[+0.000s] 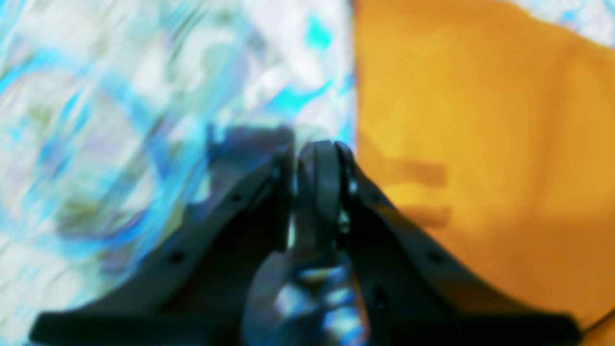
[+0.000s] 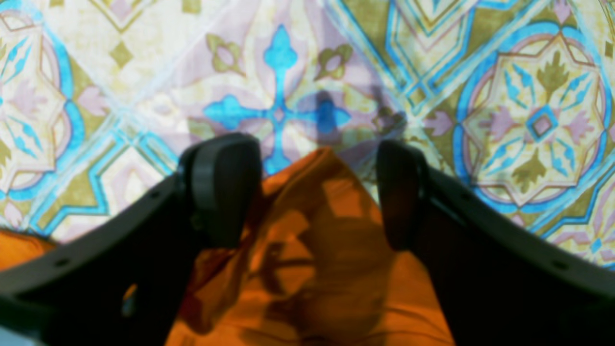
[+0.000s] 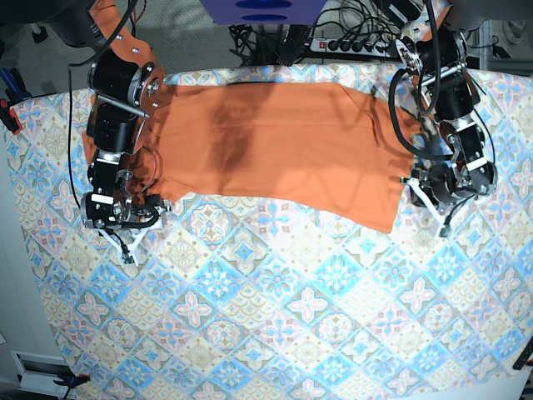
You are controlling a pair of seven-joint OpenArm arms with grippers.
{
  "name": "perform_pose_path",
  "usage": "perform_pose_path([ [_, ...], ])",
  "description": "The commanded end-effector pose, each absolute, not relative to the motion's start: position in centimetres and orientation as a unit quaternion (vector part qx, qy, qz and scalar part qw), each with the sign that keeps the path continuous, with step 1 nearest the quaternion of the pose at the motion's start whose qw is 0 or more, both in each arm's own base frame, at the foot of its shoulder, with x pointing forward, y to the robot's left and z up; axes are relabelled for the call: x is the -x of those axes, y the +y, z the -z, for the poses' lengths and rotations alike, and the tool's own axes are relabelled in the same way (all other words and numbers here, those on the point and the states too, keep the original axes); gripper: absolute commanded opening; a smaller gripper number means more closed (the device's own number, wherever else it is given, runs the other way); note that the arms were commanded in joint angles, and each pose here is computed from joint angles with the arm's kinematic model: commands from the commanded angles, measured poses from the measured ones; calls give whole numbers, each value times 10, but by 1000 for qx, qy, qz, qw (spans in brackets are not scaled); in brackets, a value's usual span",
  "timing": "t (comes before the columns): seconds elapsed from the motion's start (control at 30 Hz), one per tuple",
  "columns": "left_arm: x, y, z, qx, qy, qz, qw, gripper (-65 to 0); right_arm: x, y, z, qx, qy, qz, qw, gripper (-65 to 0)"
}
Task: Fold the T-shirt properly
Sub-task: 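Grasp the shirt's side edges with both grippers near the hem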
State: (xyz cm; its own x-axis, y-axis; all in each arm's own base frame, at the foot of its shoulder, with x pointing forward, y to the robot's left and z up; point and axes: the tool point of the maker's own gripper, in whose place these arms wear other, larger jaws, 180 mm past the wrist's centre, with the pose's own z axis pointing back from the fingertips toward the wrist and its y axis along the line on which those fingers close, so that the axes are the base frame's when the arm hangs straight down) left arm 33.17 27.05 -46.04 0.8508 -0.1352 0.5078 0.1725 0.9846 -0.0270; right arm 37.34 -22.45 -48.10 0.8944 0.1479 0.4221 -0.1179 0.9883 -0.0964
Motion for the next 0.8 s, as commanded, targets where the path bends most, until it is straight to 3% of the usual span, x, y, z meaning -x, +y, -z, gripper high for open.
perform_pose_path([
  [0.0,-351,283,436,21,-300,73,951,-489,-370,-234,481,54,-206,-69,975,-247],
  [0.17,-354,308,416,3,-333,33,942,-287,-370,-234,481,54,-206,-69,975,-247],
  [0.23,-353,312,415,2,-334,27,942,-252,-370,-234,481,54,-206,-69,975,-247],
  [0.43,-357,297,421,14,-327,47,944,-259,-370,-234,481,54,-206,-69,975,-247],
  [0.77,-375,261,443,148,-315,16,937,-261,-369,-234,482,54,-204,-69,975,-247],
])
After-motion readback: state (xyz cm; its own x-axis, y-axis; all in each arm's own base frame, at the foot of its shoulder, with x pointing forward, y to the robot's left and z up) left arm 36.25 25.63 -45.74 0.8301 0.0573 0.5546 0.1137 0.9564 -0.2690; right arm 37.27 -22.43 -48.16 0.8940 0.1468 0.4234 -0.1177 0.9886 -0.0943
